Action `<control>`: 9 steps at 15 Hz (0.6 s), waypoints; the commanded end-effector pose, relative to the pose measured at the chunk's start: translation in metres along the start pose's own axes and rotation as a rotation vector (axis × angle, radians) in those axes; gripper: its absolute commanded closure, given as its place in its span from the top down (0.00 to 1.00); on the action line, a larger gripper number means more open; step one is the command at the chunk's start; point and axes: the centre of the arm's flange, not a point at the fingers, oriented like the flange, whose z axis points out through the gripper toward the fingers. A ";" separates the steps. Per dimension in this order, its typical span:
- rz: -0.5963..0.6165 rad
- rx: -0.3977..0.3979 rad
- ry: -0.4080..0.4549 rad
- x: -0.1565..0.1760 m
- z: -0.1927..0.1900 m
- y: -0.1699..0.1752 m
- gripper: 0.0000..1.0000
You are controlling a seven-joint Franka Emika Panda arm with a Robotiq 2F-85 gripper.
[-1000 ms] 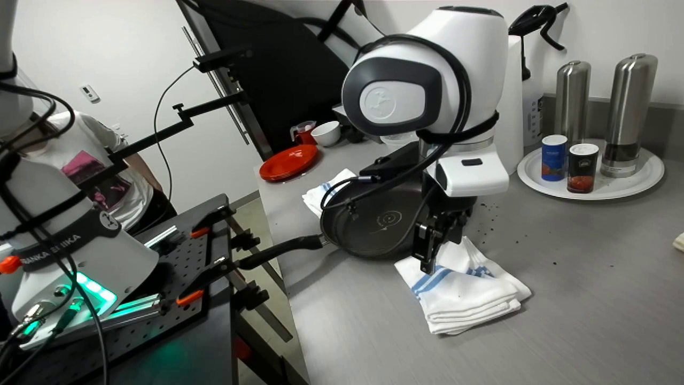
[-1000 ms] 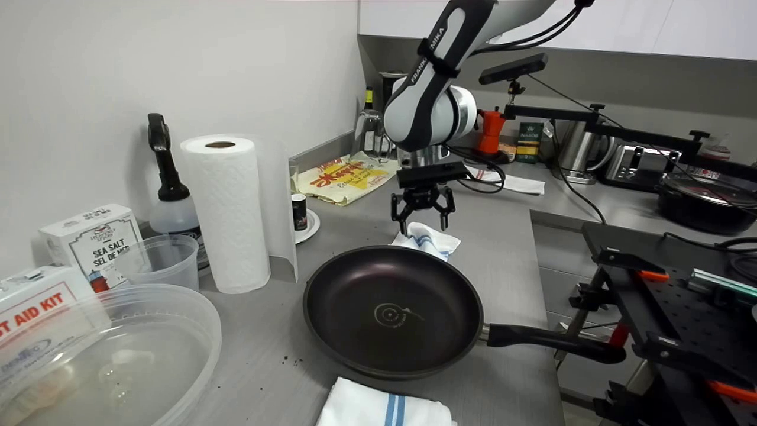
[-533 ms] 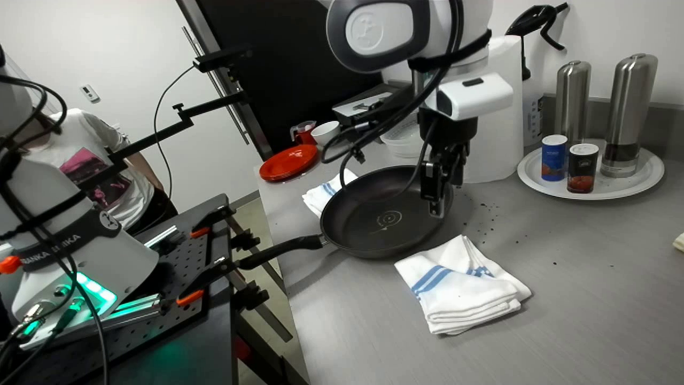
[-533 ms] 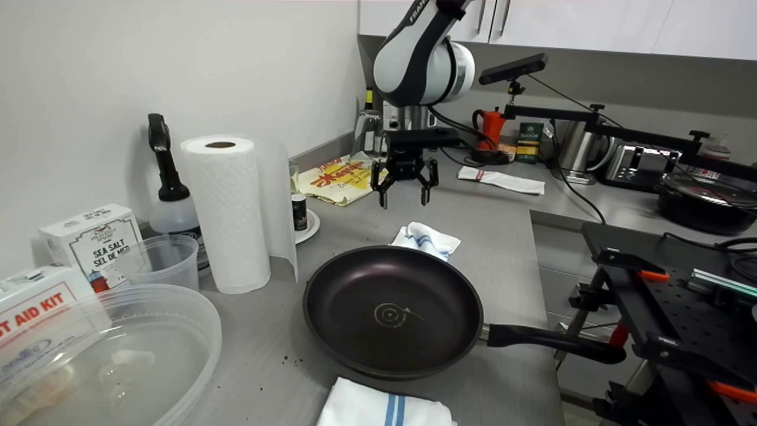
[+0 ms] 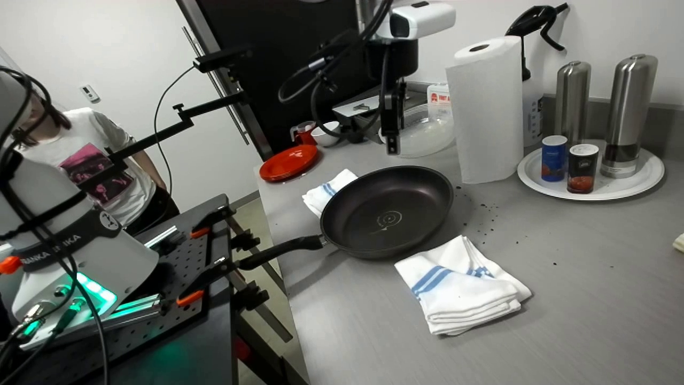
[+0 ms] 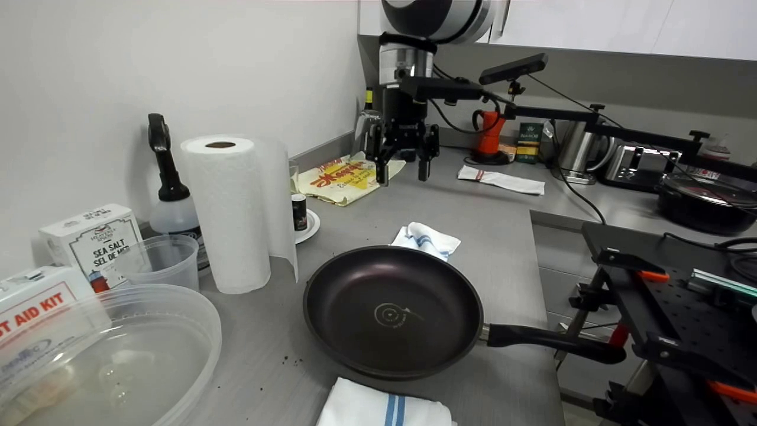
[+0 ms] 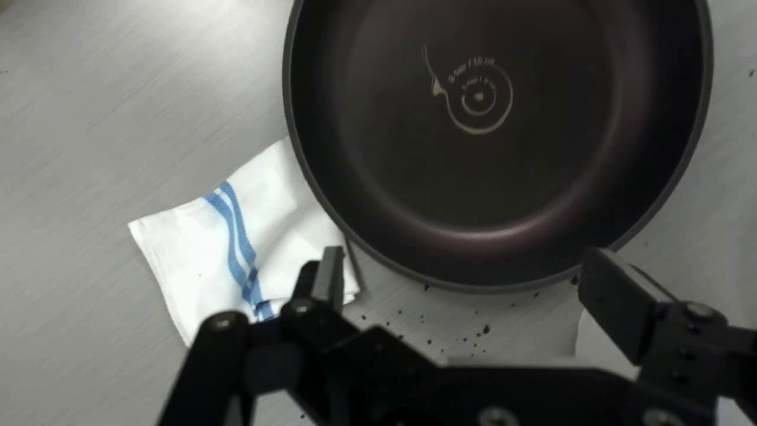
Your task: Use the tea towel on the right to wipe the pan
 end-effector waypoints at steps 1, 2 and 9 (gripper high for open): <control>-0.185 -0.039 -0.034 -0.063 -0.021 -0.013 1.00; -0.229 -0.050 -0.041 -0.076 -0.022 -0.019 1.00; -0.427 -0.105 -0.086 -0.158 -0.009 -0.059 1.00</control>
